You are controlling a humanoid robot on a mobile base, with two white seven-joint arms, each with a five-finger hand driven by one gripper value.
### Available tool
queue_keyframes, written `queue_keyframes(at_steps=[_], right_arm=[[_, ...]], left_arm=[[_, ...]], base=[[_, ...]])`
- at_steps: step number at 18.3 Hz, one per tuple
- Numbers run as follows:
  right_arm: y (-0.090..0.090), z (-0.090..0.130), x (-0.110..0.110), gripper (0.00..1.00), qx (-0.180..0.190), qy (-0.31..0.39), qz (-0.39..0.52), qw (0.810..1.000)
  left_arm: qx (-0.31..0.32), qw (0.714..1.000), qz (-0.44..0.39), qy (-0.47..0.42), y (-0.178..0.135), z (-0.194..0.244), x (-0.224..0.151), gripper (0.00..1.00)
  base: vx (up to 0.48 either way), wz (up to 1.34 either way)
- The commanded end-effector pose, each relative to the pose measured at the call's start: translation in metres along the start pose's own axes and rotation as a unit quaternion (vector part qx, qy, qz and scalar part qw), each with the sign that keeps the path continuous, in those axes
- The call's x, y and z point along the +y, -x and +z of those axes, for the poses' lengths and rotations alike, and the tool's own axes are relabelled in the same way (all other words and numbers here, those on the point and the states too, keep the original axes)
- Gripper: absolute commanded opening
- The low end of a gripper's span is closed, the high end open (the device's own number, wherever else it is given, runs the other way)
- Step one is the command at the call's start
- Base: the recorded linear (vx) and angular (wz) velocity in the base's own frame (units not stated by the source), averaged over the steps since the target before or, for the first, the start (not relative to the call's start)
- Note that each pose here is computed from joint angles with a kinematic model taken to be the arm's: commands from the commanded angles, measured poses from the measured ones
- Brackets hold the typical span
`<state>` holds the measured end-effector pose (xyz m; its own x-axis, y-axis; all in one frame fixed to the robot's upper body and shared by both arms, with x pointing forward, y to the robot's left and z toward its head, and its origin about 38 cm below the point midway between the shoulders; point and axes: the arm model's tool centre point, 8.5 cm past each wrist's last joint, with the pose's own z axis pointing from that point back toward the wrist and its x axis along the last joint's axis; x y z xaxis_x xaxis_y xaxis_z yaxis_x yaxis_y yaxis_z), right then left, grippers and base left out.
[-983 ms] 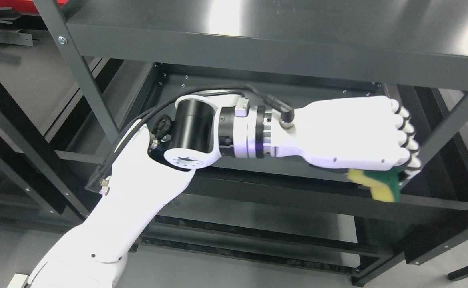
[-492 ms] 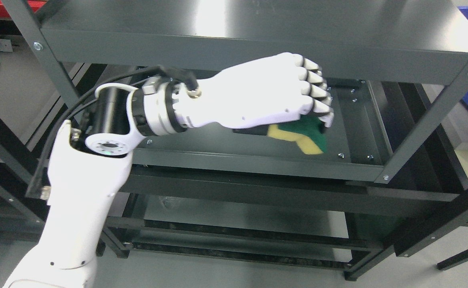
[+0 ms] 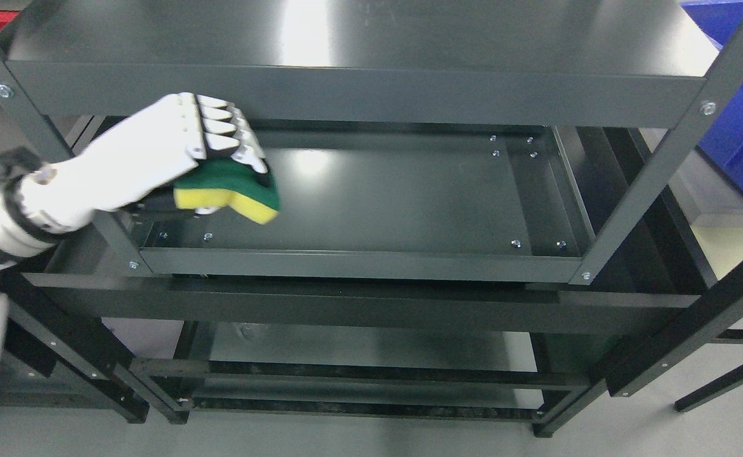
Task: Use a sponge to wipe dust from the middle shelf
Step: 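Wipe the sponge across the middle shelf surface toward the robot, then sweep the sponge back across the shelf away from the robot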
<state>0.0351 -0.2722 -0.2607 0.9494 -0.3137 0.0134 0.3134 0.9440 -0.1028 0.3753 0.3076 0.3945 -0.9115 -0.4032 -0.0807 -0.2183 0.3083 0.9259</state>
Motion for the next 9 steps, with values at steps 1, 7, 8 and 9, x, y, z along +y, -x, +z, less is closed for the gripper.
queue_keyframes(at_steps=[1,7,8,9], right_arm=[[-0.010,0.000,-0.010,1.00,-0.013,0.005,0.000,1.000],[-0.010,0.000,-0.010,1.00,-0.013,0.005,-0.001,1.000],[-0.010,0.000,-0.010,1.00,-0.013,0.005,0.000,1.000],[-0.010,0.000,-0.010,1.00,-0.013,0.005,-0.001,1.000]], left_arm=[[0.156,0.975,-0.156,-0.041,-0.011,0.144,0.169,0.00],[0.122,0.989,-0.081,0.000,0.007,0.114,0.110,0.00],[0.110,0.992,-0.062,0.007,0.012,0.102,0.093,0.00],[0.087,0.995,-0.043,0.012,0.016,0.081,0.072,0.00]], base=[[0.011,0.00],[-0.007,0.07],[-0.005,0.07],[-0.007,0.04]])
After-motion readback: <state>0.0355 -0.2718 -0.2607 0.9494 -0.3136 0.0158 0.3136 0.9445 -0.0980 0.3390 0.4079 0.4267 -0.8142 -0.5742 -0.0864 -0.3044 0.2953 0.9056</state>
